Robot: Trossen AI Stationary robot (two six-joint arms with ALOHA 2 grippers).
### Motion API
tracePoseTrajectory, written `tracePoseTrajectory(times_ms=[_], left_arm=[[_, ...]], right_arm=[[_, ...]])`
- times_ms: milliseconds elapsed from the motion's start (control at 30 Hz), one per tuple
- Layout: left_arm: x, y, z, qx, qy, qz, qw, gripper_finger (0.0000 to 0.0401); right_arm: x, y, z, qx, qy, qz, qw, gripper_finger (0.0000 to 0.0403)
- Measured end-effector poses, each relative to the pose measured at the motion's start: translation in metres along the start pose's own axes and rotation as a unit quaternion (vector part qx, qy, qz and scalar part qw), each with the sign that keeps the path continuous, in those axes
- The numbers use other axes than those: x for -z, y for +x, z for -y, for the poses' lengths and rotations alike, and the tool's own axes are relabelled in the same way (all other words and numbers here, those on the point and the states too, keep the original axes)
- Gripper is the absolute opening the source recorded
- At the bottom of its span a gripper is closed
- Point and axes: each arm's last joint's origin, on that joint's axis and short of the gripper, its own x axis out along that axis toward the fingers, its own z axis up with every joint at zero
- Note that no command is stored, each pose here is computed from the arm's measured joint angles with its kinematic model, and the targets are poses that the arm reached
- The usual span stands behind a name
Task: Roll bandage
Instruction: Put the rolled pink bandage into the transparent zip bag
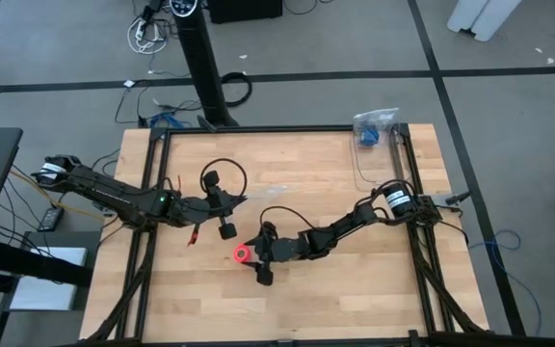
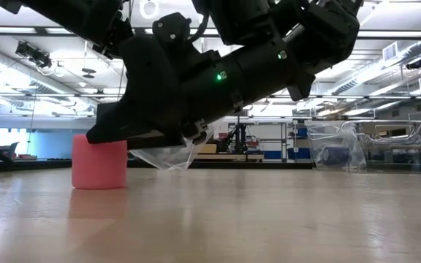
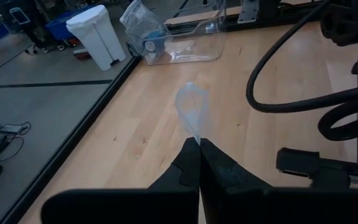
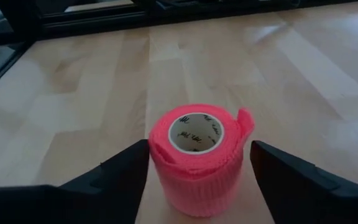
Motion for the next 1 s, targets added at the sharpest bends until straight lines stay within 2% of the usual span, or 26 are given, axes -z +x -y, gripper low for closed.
tracePoseTrajectory(times_ms=[100,267,367,533,667,867,1000], left_arm=[[0.0,0.0,0.0,0.0,0.0,0.0,1.0,0.0001],[0.0,0.0,0.0,0.0,0.0,0.0,1.0,0.0001],[0.0,0.0,0.0,0.0,0.0,0.0,1.0,0.0001],[0.0,0.0,0.0,0.0,-0.003,0.0,1.0,0.0001],[0.0,0.0,0.0,0.001,-0.004,0.0,1.0,0.0001],[0.0,0.0,0.001,0.01,-0.013,0.0,1.0,0.0001],[-0.001,0.0,0.002,0.029,-0.016,0.003,0.999,0.0001]], right_arm=[[0.0,0.0,0.001,0.002,-0.006,-0.003,1.0,0.0249],[0.0,0.0,0.0,-0.016,-0.014,-0.006,1.0,0.0168],[0.0,-0.001,-0.003,-0.022,-0.019,-0.006,1.0,0.0134],[-0.014,-0.015,-0.013,-0.025,-0.033,-0.016,0.999,0.0127],[-0.043,-0.044,-0.026,0.001,-0.073,-0.012,0.997,0.0131],[-0.096,-0.111,-0.046,0.092,-0.148,0.025,0.984,0.0127],[-0.125,-0.146,-0.042,0.169,-0.185,0.054,0.967,0.0126]])
